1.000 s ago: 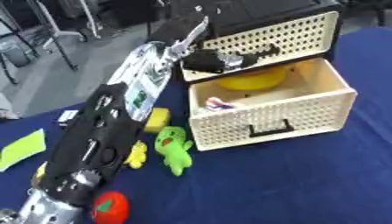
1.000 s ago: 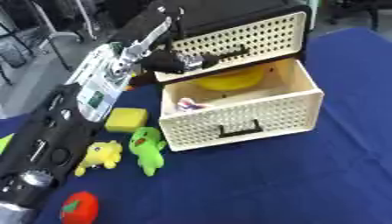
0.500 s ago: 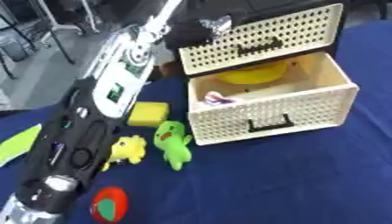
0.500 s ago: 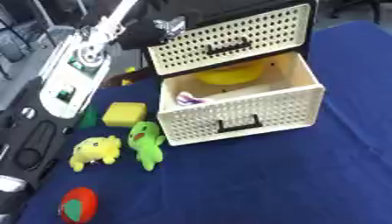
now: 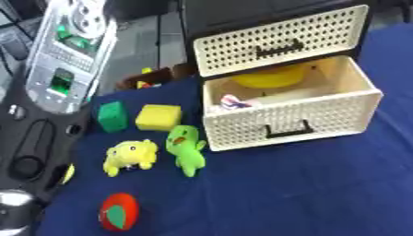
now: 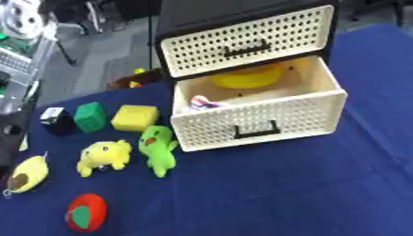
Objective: Pick up objects from table and place into drawer.
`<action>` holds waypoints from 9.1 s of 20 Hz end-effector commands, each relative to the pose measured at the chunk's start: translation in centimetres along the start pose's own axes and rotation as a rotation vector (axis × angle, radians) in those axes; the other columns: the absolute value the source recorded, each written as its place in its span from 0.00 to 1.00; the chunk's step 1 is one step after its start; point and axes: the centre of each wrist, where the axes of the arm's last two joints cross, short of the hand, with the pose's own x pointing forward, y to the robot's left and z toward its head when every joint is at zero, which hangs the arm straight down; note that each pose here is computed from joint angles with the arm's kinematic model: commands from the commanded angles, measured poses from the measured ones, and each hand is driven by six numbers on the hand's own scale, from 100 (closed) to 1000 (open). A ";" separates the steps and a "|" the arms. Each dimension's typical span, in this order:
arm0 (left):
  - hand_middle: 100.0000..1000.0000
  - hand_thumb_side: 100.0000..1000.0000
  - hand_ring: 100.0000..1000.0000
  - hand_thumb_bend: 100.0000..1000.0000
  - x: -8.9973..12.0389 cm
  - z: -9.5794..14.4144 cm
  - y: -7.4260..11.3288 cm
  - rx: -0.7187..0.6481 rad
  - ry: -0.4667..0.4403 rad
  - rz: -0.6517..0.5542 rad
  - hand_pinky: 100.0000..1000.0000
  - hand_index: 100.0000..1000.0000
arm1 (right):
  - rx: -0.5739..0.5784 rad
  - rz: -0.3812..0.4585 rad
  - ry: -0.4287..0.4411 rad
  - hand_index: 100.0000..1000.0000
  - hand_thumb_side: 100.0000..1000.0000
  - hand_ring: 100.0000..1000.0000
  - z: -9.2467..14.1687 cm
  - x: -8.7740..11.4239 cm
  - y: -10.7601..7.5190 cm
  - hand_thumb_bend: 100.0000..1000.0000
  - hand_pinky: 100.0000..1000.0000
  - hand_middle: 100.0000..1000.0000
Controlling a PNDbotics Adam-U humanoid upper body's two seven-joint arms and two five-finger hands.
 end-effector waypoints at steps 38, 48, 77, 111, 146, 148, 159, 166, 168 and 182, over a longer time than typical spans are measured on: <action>0.69 0.90 0.71 0.37 -7.9 17.7 1.3 0.543 -0.001 0.046 0.47 0.89 | 1.887 0.097 -0.125 0.86 1.00 0.71 -0.7 0.0 -5.1 0.00 0.34 0.70; 0.68 0.89 0.69 0.35 -8.2 18.4 0.6 0.533 0.040 0.081 0.45 0.89 | 1.982 0.155 0.113 0.91 1.00 0.58 2.1 0.0 -5.0 0.00 0.31 0.72; 0.66 0.84 0.66 0.30 -8.9 20.4 -0.4 0.559 0.147 0.137 0.43 0.86 | 1.778 0.534 0.280 0.89 1.00 0.53 -1.4 0.2 -4.1 0.00 0.21 0.59; 0.65 0.82 0.65 0.28 -8.9 20.8 -0.9 0.582 0.179 0.177 0.42 0.86 | 1.617 0.781 0.600 0.92 1.00 0.61 -3.2 -2.7 -4.8 0.00 0.23 0.71; 0.64 0.82 0.65 0.26 -8.6 20.7 -1.7 0.555 0.170 0.245 0.42 0.86 | 1.513 0.792 0.612 0.94 1.00 0.63 -4.4 -4.9 -5.2 0.00 0.25 0.75; 0.64 0.82 0.65 0.26 -8.5 20.7 -1.8 0.552 0.170 0.251 0.41 0.86 | 1.500 0.790 0.609 0.94 1.00 0.63 -4.7 -5.0 -5.2 0.00 0.25 0.76; 0.64 0.82 0.64 0.25 -8.5 20.7 -2.0 0.537 0.168 0.270 0.40 0.86 | 1.449 0.862 0.609 0.95 1.00 0.67 -5.5 -6.3 -5.5 0.00 0.26 0.81; 0.64 0.82 0.64 0.25 -8.5 20.8 -1.9 0.537 0.169 0.269 0.40 0.86 | 1.428 0.866 0.627 0.95 1.00 0.66 -5.4 -7.4 -5.7 0.00 0.26 0.81; 0.64 0.82 0.64 0.25 -8.5 20.8 -1.9 0.537 0.171 0.270 0.40 0.86 | 1.436 0.842 0.626 0.95 1.00 0.67 -5.3 -7.2 -5.5 0.00 0.26 0.81; 0.65 0.82 0.65 0.26 -9.1 21.5 -1.3 0.579 0.198 0.203 0.41 0.86 | 1.220 0.656 0.146 0.83 1.00 0.52 -4.3 -0.4 -6.6 0.00 0.24 0.66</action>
